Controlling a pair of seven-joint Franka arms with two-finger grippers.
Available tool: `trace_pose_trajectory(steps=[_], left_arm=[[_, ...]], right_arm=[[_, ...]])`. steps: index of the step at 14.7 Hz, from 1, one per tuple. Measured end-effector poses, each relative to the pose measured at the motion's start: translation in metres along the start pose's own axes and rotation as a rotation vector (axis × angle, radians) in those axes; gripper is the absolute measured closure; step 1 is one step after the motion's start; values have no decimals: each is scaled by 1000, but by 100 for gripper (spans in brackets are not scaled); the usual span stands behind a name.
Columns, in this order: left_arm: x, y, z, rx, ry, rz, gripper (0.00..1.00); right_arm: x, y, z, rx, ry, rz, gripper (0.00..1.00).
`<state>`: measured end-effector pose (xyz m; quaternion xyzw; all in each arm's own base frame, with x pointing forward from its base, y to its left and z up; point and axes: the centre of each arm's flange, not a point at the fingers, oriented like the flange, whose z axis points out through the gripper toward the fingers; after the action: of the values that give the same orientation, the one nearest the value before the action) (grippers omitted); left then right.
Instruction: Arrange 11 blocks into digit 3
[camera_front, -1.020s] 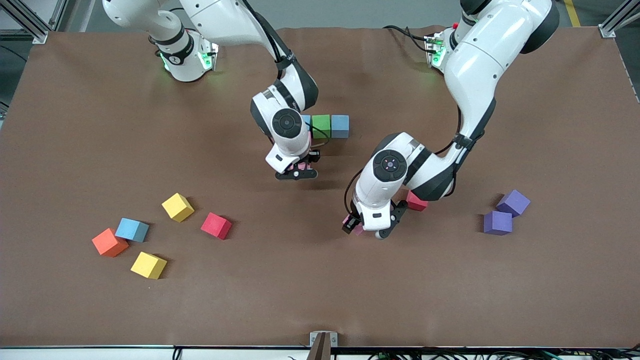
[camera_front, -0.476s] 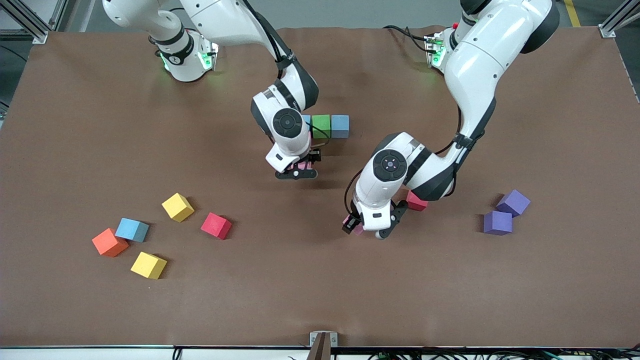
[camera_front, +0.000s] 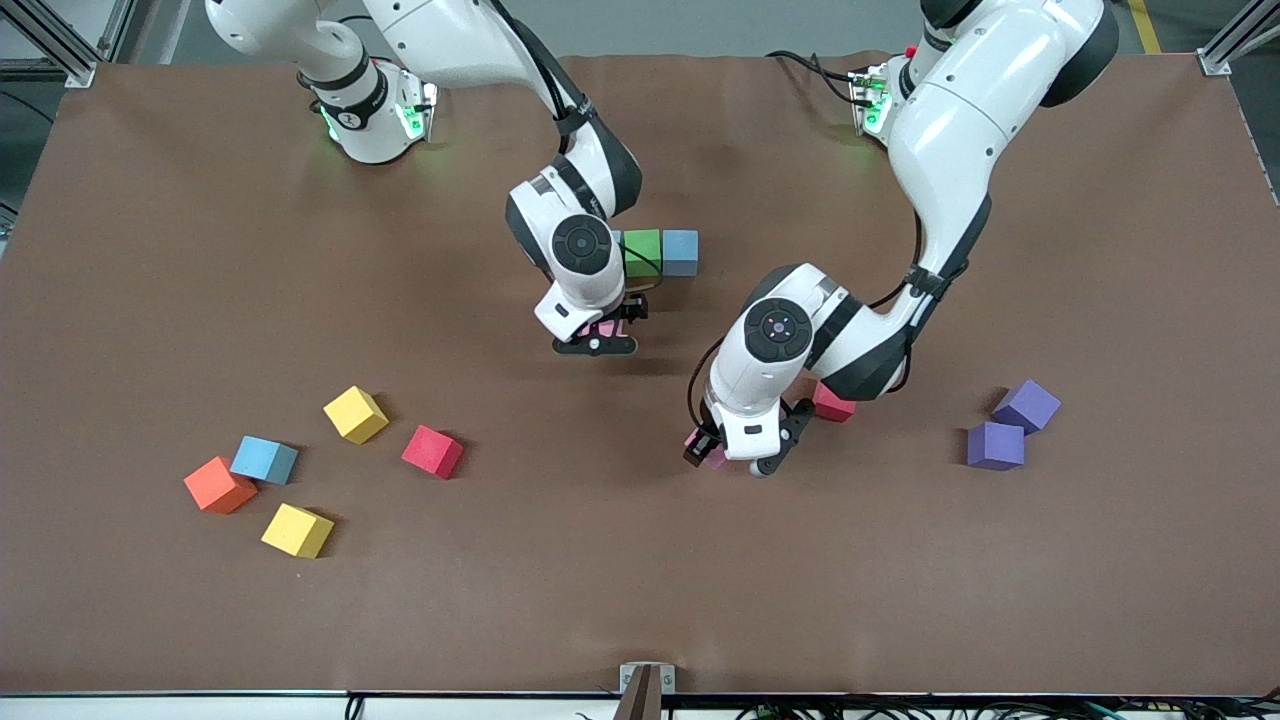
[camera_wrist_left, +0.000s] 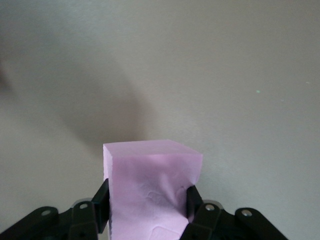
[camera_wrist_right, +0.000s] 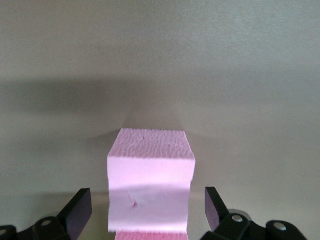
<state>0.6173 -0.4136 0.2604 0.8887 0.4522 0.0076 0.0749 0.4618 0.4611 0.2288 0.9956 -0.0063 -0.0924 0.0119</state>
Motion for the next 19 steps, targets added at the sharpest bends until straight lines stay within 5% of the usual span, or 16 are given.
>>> trace_pose_trajectory(steps=[5,9,16,19], left_arm=[[-5,-8,-4,56,13,-127,39],[-24,-15,3,78,21,-303,39],[-107,-41,10,107,73,-647,39],[-135,-61,11,87,140,-767,39]], right_arm=[[37,26,-103,-23,-14,76,0],[74,78,-167,-6,58,205,0],[157,231,-183,12,106,459,0],[177,257,-167,10,133,472,0]])
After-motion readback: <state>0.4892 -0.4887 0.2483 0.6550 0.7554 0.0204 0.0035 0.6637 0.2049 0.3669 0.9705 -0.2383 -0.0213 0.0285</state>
